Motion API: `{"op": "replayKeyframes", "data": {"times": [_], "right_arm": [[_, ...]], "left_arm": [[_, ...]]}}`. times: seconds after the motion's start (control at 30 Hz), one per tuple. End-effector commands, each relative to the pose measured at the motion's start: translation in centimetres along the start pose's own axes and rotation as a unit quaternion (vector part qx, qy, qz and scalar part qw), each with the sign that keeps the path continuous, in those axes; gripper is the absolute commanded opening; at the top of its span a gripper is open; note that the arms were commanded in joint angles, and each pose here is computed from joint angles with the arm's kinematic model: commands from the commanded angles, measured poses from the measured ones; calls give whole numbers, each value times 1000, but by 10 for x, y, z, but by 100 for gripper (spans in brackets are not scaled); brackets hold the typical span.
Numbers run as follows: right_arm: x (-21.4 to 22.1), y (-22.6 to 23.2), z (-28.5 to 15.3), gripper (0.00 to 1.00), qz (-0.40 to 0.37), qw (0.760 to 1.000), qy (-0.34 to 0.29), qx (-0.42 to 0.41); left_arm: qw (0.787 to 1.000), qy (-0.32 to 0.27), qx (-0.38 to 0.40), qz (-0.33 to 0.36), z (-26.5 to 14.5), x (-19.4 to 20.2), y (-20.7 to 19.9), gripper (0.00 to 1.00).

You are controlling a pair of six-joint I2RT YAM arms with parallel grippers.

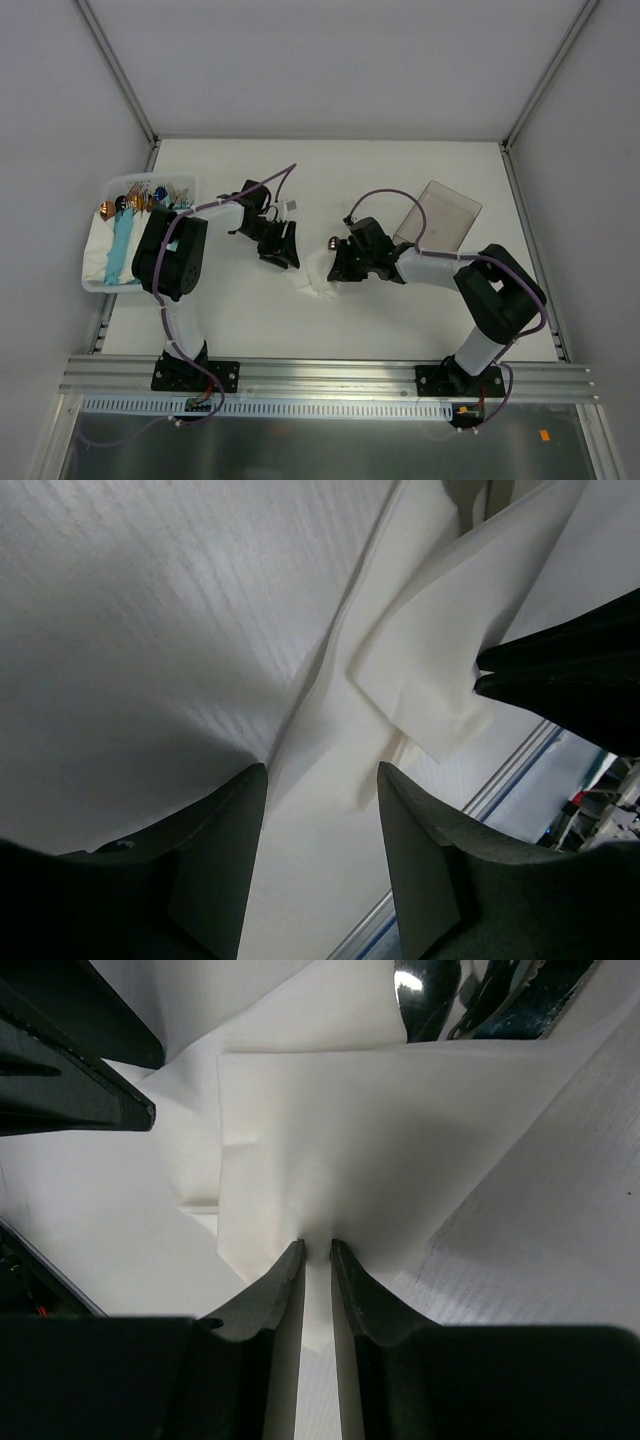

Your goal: Place the utensils on the paper napkin and roll it up

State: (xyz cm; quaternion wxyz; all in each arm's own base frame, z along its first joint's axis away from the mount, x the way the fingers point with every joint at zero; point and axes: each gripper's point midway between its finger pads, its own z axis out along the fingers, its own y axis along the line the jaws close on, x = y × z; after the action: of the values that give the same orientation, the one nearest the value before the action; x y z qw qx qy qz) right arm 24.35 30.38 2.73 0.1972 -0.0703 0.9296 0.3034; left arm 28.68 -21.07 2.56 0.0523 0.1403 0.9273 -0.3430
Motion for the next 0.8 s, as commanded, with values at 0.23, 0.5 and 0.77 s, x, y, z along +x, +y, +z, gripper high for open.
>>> {"op": "replayKeyframes", "data": {"times": [0.23, 0.5, 0.77], "right_arm": [[42, -42, 7, 18, -6, 994, 75, 82], [44, -44, 8, 17, -7, 993, 80, 86], [45, -45, 9, 15, -7, 992, 83, 90]], "left_arm": [[999, 45, 13, -16, 40, 15, -7, 49], [998, 23, 54, -6, 27, 2, -34, 41], [994, 14, 112, -10, 10, -2, -65, 24]]}}
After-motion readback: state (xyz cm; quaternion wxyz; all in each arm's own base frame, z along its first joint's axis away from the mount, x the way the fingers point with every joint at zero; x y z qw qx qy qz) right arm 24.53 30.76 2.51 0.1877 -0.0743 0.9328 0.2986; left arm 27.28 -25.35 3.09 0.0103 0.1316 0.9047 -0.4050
